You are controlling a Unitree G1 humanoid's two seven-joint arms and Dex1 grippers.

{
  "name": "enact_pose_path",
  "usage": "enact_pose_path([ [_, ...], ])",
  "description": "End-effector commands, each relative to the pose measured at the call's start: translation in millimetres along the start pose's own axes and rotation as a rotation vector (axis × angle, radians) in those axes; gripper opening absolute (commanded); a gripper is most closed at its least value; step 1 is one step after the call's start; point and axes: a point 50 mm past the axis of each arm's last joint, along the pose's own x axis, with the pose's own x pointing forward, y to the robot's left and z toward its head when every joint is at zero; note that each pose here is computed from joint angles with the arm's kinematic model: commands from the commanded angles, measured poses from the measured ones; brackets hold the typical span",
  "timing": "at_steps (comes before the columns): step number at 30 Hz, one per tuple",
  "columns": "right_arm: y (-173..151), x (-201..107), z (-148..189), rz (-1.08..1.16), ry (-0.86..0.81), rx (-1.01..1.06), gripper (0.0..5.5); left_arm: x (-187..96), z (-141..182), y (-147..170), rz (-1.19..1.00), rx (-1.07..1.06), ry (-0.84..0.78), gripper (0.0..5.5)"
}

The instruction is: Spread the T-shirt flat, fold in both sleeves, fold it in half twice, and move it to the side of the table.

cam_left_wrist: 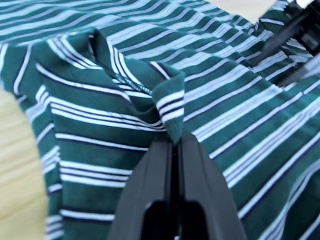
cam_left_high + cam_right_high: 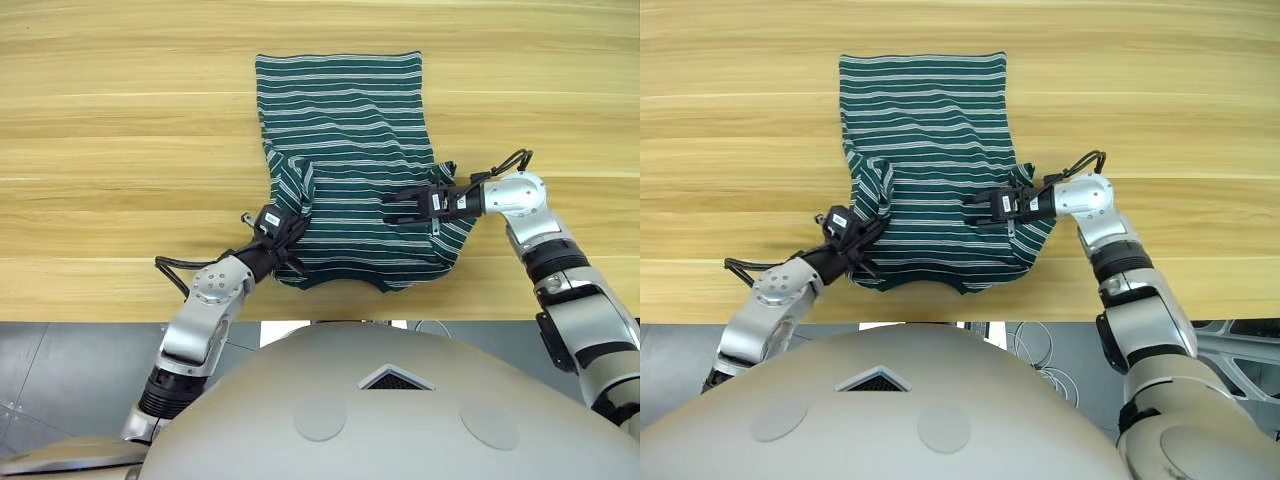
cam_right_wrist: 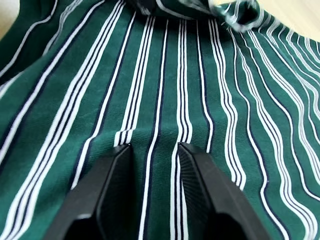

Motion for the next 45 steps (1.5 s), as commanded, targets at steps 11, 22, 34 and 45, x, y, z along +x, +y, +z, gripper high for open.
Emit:
enact_pose_path([
  [11,6,1,-5,0.002,0.024,0.012,1.75,-9,-18,11,0.097,0.111,0.101,1.36],
  [22,-29,-47,32,-0.492,-0.229,-0.033,1.75,-27,13,-20,-0.018,-0.045,0.017,2.76],
  [34,92,-118,-18,-0.635,0.005,0.551,2.35,-23,69,-6,-0.162,0.199,-0.324,2.79],
  [45,112,-93,-58,-0.551,0.034,0.986,3.19,5,48,51,-0.151,0.351,-0.284,2.79],
])
